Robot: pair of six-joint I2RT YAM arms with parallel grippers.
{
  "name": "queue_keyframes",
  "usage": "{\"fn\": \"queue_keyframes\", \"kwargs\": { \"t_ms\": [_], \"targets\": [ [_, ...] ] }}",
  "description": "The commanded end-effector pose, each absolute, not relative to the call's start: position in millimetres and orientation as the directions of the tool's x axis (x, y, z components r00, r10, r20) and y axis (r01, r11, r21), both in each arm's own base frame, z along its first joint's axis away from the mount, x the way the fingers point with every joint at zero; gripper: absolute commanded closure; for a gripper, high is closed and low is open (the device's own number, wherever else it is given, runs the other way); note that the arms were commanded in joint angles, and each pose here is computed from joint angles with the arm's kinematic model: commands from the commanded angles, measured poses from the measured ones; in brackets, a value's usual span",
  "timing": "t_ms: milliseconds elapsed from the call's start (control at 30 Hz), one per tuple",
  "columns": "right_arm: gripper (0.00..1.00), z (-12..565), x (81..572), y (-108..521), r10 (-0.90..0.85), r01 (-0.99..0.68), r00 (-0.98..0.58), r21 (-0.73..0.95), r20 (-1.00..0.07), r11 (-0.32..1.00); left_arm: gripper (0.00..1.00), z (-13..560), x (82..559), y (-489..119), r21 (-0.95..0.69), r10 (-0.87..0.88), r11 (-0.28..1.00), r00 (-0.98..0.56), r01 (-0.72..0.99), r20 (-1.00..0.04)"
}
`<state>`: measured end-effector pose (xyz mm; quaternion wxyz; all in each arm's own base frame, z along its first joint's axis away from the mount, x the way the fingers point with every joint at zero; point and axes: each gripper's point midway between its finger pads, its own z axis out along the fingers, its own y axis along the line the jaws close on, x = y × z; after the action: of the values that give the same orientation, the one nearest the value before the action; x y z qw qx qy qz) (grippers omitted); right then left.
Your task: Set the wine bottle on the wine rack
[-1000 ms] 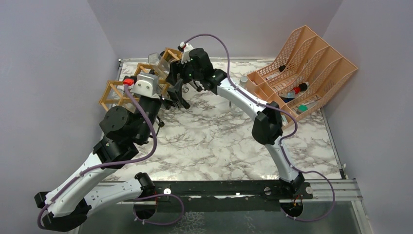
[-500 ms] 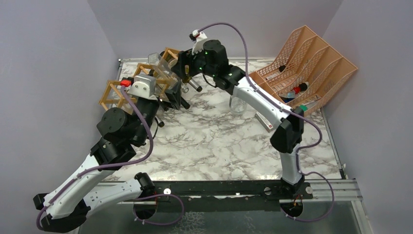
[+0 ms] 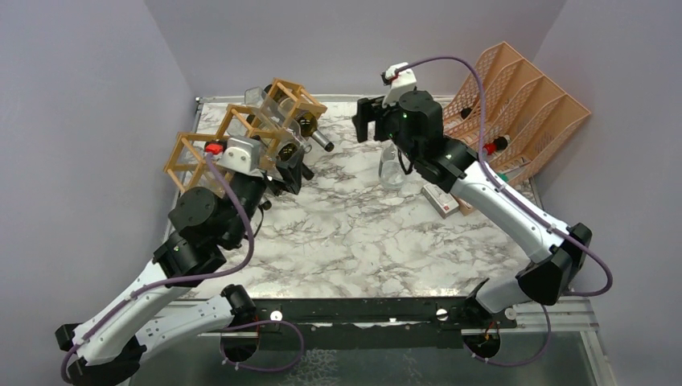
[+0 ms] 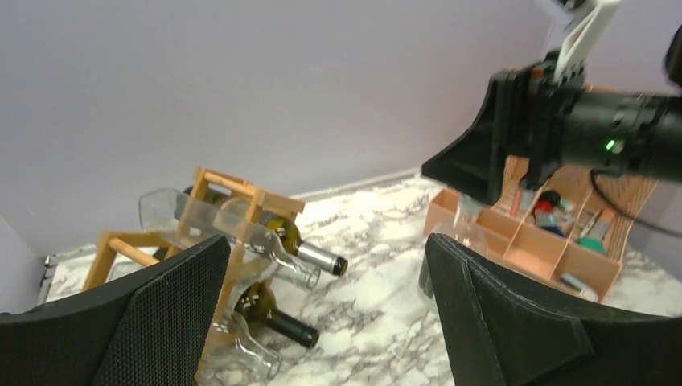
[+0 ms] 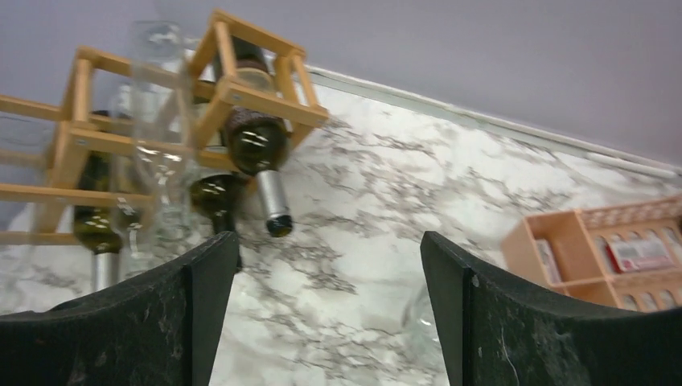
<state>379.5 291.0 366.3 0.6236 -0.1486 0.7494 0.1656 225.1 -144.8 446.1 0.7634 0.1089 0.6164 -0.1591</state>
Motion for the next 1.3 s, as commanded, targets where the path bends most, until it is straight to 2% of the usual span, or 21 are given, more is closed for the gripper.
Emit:
{"fn": "queue_keyframes", "kwargs": {
  "t_ms": [0, 267, 500, 667, 733, 900, 967, 1033, 1133, 1267],
  "targets": [
    [0.12, 338, 383, 235, -0.09, -0.272, -0.231, -0.024, -0.969, 0.962, 0.01, 412, 231, -161, -0.03, -0.089, 0.914, 0.127, 0.405, -0.988],
    [0.12, 273, 400, 215, -0.117, -0.262, -0.407, -0.007, -0.906, 0.965, 0.01, 386, 241, -178, -0.003, -0.037, 0.91, 0.074, 0.415, -0.997],
    [0.18, 241, 421, 207, -0.132, -0.224, -0.486, -0.023, -0.864, 0.974, 0.01, 376, 243, -182, -0.01, -0.038, 0.908, 0.057, 0.42, -0.998],
    [0.29, 229, 436, 202, -0.157, -0.193, -0.482, -0.07, -0.862, 0.979, 0.01, 367, 243, -184, -0.018, -0.035, 0.907, 0.034, 0.421, -0.999],
    [0.37, 230, 441, 203, -0.16, -0.192, -0.476, -0.076, -0.864, 0.979, 0.01, 366, 242, -186, -0.023, -0.04, 0.903, 0.03, 0.43, -0.999],
    [0.51, 225, 447, 209, -0.174, -0.209, -0.477, -0.081, -0.862, 0.975, 0.01, 362, 242, -188, -0.029, -0.04, 0.9, 0.017, 0.436, -0.999],
    [0.54, 224, 449, 212, -0.18, -0.223, -0.47, -0.081, -0.864, 0.971, 0.01, 361, 242, -188, -0.032, -0.041, 0.899, 0.012, 0.436, -0.999],
    [0.53, 224, 450, 214, -0.183, -0.236, -0.469, -0.077, -0.864, 0.969, 0.01, 360, 241, -188, -0.035, -0.043, 0.899, 0.008, 0.437, -0.999],
    [0.44, 222, 450, 218, -0.176, -0.244, -0.476, -0.063, -0.862, 0.968, 0.01, 358, 241, -188, -0.04, -0.046, 0.899, 0.003, 0.436, -0.999],
    [0.42, 218, 448, 218, -0.157, -0.242, -0.491, -0.039, -0.857, 0.97, 0.01, 357, 241, -189, -0.042, -0.047, 0.897, -0.001, 0.44, -0.999]
  ]
}}
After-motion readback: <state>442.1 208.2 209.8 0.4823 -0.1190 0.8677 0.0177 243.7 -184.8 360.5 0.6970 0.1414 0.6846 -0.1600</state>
